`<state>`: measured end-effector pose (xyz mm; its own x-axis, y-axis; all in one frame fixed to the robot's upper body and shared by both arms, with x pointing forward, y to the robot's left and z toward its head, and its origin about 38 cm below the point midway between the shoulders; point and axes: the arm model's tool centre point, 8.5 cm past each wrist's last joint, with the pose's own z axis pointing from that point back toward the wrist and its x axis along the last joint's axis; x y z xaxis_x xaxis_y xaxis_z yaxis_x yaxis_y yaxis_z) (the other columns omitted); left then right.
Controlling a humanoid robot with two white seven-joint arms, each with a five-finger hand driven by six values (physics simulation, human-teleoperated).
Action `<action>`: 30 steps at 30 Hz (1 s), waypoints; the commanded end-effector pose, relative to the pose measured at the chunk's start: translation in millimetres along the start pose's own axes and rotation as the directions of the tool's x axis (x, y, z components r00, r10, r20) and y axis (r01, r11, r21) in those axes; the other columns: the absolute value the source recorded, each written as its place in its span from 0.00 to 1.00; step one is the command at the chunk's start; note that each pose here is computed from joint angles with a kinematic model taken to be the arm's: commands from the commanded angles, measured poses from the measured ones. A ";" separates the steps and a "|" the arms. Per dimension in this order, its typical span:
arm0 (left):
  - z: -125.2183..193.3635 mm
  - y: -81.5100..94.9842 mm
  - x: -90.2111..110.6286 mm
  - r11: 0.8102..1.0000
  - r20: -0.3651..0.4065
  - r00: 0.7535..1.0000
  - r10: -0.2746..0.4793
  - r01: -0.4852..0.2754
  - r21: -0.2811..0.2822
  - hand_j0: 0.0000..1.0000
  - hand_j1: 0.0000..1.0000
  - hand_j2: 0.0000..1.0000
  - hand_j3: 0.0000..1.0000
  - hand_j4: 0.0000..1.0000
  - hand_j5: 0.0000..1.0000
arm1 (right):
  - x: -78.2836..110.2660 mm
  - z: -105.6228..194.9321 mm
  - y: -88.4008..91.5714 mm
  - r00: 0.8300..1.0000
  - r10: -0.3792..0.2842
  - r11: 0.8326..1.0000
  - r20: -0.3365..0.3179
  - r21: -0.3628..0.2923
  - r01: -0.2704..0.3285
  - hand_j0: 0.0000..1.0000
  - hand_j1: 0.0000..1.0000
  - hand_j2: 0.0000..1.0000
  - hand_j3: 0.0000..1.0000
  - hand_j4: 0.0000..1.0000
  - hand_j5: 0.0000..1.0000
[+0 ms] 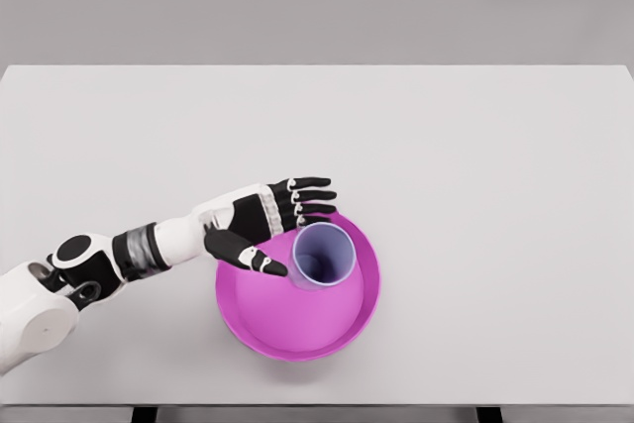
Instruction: Flip the cup with left arm and place it on the plate
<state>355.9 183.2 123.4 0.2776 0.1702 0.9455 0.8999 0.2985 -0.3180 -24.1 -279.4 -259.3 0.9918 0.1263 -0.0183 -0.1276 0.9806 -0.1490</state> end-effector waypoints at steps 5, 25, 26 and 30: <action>18.2 10.6 29.2 0.997 0.030 0.998 -0.062 0.061 0.042 1.00 1.00 1.00 1.00 1.00 1.00 | -0.1 0.0 -0.1 1.000 0.000 1.000 0.000 0.000 0.000 1.00 1.00 1.00 1.00 1.00 1.00; 115.5 6.4 107.7 0.744 -0.153 0.739 -0.656 0.667 0.028 1.00 1.00 1.00 1.00 1.00 1.00 | -0.1 0.0 -0.1 1.000 0.000 1.000 0.000 0.000 0.000 1.00 1.00 1.00 1.00 1.00 1.00; 115.5 6.4 107.7 0.744 -0.153 0.739 -0.656 0.667 0.028 1.00 1.00 1.00 1.00 1.00 1.00 | -0.1 0.0 -0.1 1.000 0.000 1.000 0.000 0.000 0.000 1.00 1.00 1.00 1.00 1.00 1.00; 116.0 6.2 106.1 0.748 -0.154 0.742 -0.652 0.663 0.029 1.00 1.00 1.00 1.00 1.00 1.00 | -0.1 0.0 -0.1 1.000 0.000 1.000 0.000 0.000 0.000 1.00 1.00 1.00 1.00 1.00 1.00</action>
<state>351.2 311.1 211.5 -0.3292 -0.2164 0.9191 0.8488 0.3588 0.3884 -24.1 -279.4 -259.3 0.9918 0.1262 -0.0183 -0.1275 0.9806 -0.1490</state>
